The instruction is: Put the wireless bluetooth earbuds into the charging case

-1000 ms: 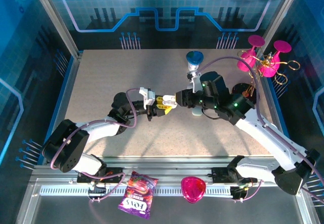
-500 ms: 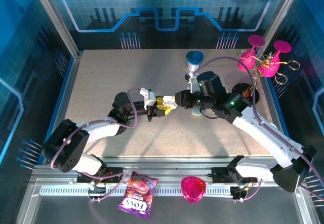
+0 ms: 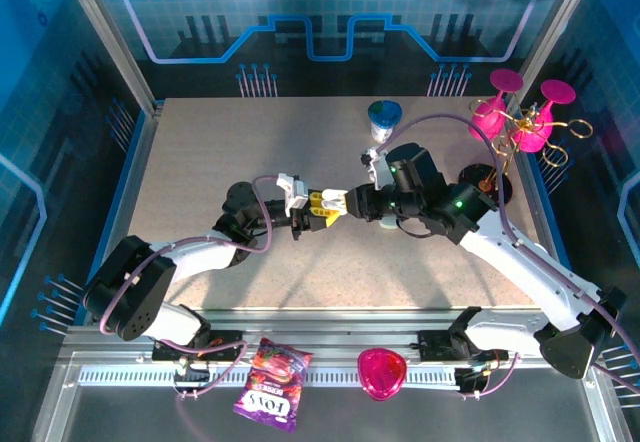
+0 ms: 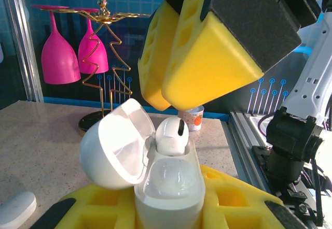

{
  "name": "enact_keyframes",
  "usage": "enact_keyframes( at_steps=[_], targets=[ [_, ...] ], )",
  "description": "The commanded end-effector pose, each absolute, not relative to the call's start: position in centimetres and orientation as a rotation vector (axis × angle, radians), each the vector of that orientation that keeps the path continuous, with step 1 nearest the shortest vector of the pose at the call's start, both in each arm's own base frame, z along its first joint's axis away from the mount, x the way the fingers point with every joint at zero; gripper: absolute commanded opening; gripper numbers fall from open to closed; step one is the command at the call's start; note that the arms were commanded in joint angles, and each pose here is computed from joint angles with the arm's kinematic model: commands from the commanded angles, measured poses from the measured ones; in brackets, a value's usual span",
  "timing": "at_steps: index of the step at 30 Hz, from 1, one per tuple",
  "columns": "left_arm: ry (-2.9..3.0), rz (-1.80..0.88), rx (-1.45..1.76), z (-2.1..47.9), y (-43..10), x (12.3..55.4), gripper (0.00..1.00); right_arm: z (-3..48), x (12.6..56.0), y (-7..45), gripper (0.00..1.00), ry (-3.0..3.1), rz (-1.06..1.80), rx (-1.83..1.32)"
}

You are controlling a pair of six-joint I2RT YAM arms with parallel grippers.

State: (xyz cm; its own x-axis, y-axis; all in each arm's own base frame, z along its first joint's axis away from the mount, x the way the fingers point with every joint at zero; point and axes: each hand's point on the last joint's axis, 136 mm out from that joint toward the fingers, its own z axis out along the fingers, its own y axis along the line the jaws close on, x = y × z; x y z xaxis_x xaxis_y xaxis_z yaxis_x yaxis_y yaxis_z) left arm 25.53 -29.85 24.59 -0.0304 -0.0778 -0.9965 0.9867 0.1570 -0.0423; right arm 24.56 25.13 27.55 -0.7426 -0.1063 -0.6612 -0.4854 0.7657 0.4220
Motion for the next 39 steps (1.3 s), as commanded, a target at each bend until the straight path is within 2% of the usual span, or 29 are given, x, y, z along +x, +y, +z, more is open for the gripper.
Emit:
enact_keyframes(
  at_steps=[1, 6, 10, 19, 24, 28, 31, 34, 36, 39],
  targets=[
    [1.172, -1.124, 1.045, 26.4, -29.7, 25.0, 0.16, 29.0, 24.1, 24.9, 0.28, 2.283, 0.778, -0.472],
    [1.163, -1.124, 1.052, 26.4, -29.7, 24.8, 0.16, 30.1, 24.2, 25.1, 0.33, 2.238, 0.792, -0.476],
    [1.155, -1.110, 1.049, 26.4, -29.6, 24.8, 0.16, 30.7, 24.4, 24.7, 0.41, 2.181, 0.788, -0.464],
    [1.103, -1.134, 1.032, 27.9, -29.5, 24.4, 0.16, 28.2, 24.9, 25.5, 0.43, 2.268, 0.766, -0.482],
    [1.108, -1.123, 1.017, 28.3, -29.3, 24.5, 0.16, 28.5, 24.9, 25.2, 0.45, 2.259, 0.752, -0.481],
    [1.144, -1.097, 0.976, 28.0, -28.9, 25.4, 0.16, 29.5, 24.8, 24.7, 0.58, 2.201, 0.756, -0.465],
    [1.163, -1.075, 0.939, 27.9, -28.3, 25.9, 0.16, 30.2, 24.7, 24.3, 0.74, 2.136, 0.773, -0.462],
    [1.170, -1.049, 0.908, 28.1, -27.5, 25.9, 0.16, 30.0, 24.6, 23.7, 0.95, 2.090, 0.783, -0.449],
    [1.170, -1.020, 0.888, 28.5, -26.9, 25.7, 0.16, 29.4, 25.0, 23.2, 0.97, 2.076, 0.801, -0.400],
    [1.183, -0.971, 0.871, 29.0, -26.0, 25.2, 0.16, 27.9, 26.0, 22.8, 0.94, 2.085, 0.847, -0.318]
  ],
)
